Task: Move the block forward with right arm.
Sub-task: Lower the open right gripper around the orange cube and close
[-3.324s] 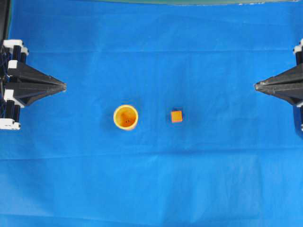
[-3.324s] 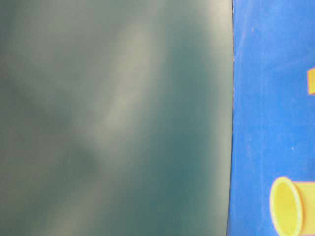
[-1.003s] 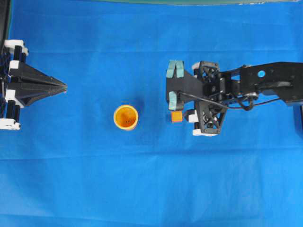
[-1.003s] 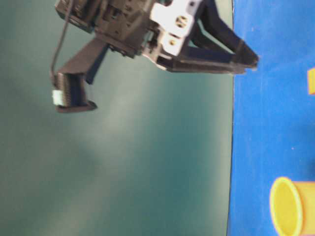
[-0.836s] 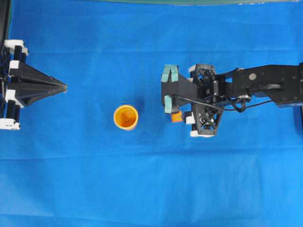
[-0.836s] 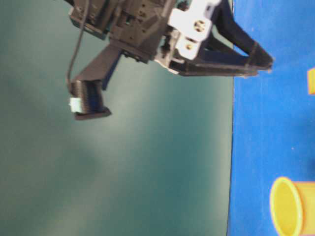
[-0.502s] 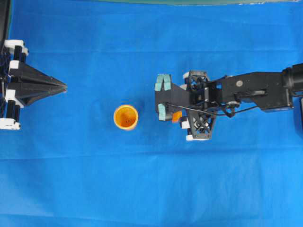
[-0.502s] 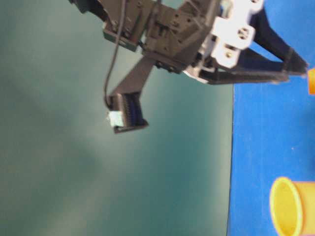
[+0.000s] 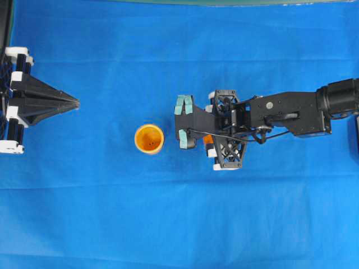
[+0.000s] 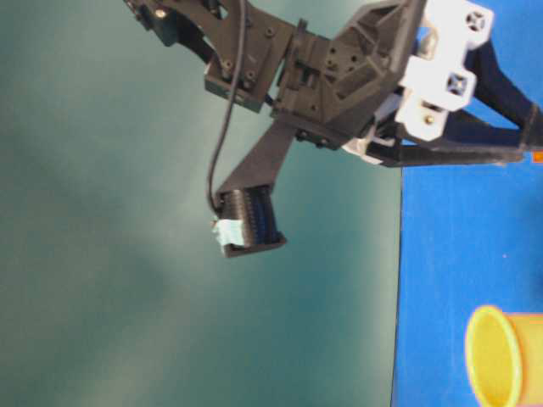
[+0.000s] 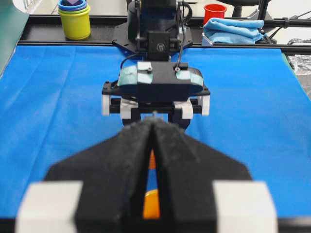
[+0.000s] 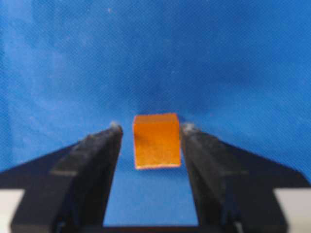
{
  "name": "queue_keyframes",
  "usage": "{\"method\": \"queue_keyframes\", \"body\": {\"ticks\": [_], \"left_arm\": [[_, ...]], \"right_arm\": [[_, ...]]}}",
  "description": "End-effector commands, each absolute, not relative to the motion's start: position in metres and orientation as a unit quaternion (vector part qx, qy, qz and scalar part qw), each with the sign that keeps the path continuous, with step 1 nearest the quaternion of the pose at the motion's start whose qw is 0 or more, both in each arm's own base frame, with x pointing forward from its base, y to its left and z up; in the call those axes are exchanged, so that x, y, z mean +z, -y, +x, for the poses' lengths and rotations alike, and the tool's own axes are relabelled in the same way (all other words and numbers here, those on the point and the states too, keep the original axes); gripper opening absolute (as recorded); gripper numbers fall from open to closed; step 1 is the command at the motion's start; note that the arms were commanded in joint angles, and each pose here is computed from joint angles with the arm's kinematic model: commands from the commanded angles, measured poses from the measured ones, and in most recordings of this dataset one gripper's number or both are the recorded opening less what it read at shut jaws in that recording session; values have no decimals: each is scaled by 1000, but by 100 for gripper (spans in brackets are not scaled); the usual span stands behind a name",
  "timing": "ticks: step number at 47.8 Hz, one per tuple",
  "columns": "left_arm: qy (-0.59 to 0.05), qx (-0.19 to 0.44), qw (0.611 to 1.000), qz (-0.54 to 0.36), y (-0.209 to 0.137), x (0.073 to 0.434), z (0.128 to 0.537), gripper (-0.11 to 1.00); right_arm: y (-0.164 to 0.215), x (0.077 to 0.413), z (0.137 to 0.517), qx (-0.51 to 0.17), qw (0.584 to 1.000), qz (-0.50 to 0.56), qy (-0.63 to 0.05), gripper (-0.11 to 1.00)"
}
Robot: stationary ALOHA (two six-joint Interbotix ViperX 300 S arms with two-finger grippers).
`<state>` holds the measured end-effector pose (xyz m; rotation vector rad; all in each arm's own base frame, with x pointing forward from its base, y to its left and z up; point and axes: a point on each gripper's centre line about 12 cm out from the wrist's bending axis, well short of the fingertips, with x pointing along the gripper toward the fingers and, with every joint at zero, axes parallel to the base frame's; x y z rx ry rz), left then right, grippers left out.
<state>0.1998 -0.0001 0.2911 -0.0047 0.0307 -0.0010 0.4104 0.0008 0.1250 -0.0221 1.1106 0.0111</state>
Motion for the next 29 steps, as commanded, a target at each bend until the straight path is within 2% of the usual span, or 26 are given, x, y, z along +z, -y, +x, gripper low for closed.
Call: {"method": "queue_keyframes", "body": {"ticks": [1,22,29], "left_arm": [[2,1,1000,-2,0,305,202,1],[3,1,1000,-4,0,305,202,1],[3,1,1000,-5,0,305,202,1]], "right_arm": [[-3,134,417,8,860,-13,-509,58],[-3,111,409,9,855,-14,-519,57],[-2,107,403,8,853,-14,-522,52]]}}
